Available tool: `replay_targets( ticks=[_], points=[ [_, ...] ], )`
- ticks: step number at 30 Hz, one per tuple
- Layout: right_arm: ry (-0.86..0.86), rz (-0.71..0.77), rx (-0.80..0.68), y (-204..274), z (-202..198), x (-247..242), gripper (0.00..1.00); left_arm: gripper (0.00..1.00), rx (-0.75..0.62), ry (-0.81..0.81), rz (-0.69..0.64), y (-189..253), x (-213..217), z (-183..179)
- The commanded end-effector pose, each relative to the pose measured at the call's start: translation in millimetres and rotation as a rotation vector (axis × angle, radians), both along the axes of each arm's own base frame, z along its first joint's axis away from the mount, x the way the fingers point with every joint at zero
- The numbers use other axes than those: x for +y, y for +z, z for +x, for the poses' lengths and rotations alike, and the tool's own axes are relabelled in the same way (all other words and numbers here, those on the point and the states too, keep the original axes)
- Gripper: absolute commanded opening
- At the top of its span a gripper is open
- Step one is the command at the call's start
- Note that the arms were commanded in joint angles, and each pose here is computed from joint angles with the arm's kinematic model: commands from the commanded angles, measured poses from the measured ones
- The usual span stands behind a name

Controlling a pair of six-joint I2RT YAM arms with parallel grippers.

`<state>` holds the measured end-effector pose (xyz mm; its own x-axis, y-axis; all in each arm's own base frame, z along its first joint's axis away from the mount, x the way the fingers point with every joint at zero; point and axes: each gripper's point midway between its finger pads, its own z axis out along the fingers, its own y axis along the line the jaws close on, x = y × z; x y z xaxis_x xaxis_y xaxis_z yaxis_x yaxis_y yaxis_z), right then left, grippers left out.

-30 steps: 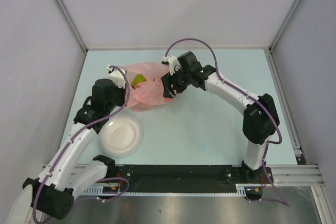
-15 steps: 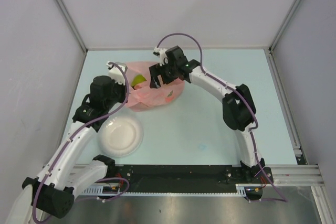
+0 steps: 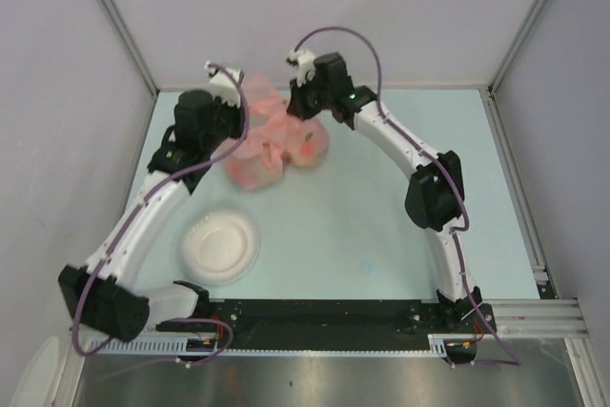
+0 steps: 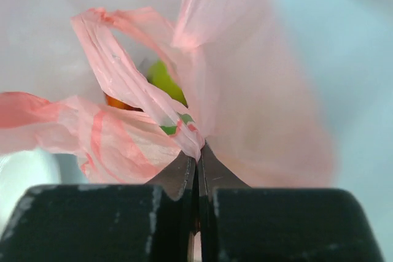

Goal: Take the fake fruits out of the plastic bag

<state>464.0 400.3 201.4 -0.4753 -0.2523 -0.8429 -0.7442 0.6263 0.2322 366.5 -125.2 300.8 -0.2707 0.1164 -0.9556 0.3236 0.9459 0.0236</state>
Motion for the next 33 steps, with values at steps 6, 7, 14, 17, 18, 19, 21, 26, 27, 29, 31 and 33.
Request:
replay_targets(
  ticks=[6, 7, 14, 17, 18, 19, 21, 26, 27, 29, 31, 33],
  points=[
    [-0.308, 0.101, -0.615, 219.0, 87.2, -117.7, 0.0, 0.0, -0.449, -0.072, -0.155, 193.2, -53.8, 111.0],
    [-0.318, 0.105, -0.626, 232.5, 77.3, -127.1, 0.0, 0.0, -0.46, -0.093, -0.171, 202.1, -58.4, 111.4],
    [-0.296, -0.108, -0.395, 121.9, 9.7, -178.2, 0.0, 0.0, -0.267, -0.308, -0.243, 149.9, -89.2, 64.0],
    [-0.286, -0.216, -0.213, 28.9, -36.9, -202.5, 0.03, 0.0, -0.096, -0.388, -0.266, 80.0, -103.6, 40.9],
    [-0.281, -0.225, -0.188, 25.8, -54.0, -208.6, 0.22, 0.0, -0.018, -0.391, -0.264, 47.1, -106.6, 34.8],
    [-0.26, -0.234, -0.138, 9.2, -68.8, -210.6, 0.33, 0.0, 0.017, -0.406, -0.273, 34.9, -112.8, 27.4],
    [-0.249, -0.214, -0.118, 14.4, -81.8, -211.4, 0.53, 0.0, 0.08, -0.441, -0.259, 5.5, -120.3, 12.8],
    [-0.19, -0.087, -0.223, 57.0, -86.5, -179.8, 0.64, 0.0, 0.14, -0.469, -0.259, -18.0, -133.4, -2.5],
    [-0.139, -0.084, -0.261, 62.7, -92.1, -162.8, 0.63, 0.0, 0.142, -0.457, -0.258, -19.1, -132.5, -0.2],
    [-0.11, -0.11, -0.298, 63.9, -93.8, -145.7, 0.61, 0.0, 0.149, -0.445, -0.258, -19.9, -132.0, 1.7],
    [-0.07, -0.115, -0.311, 59.5, -99.6, -126.7, 0.56, 0.0, 0.148, -0.443, -0.254, -20.1, -132.7, 3.7],
    [-0.084, -0.144, -0.325, 52.1, -98.6, -115.9, 0.54, 0.0, 0.144, -0.439, -0.254, -19.8, -132.3, 5.5]
  ],
)
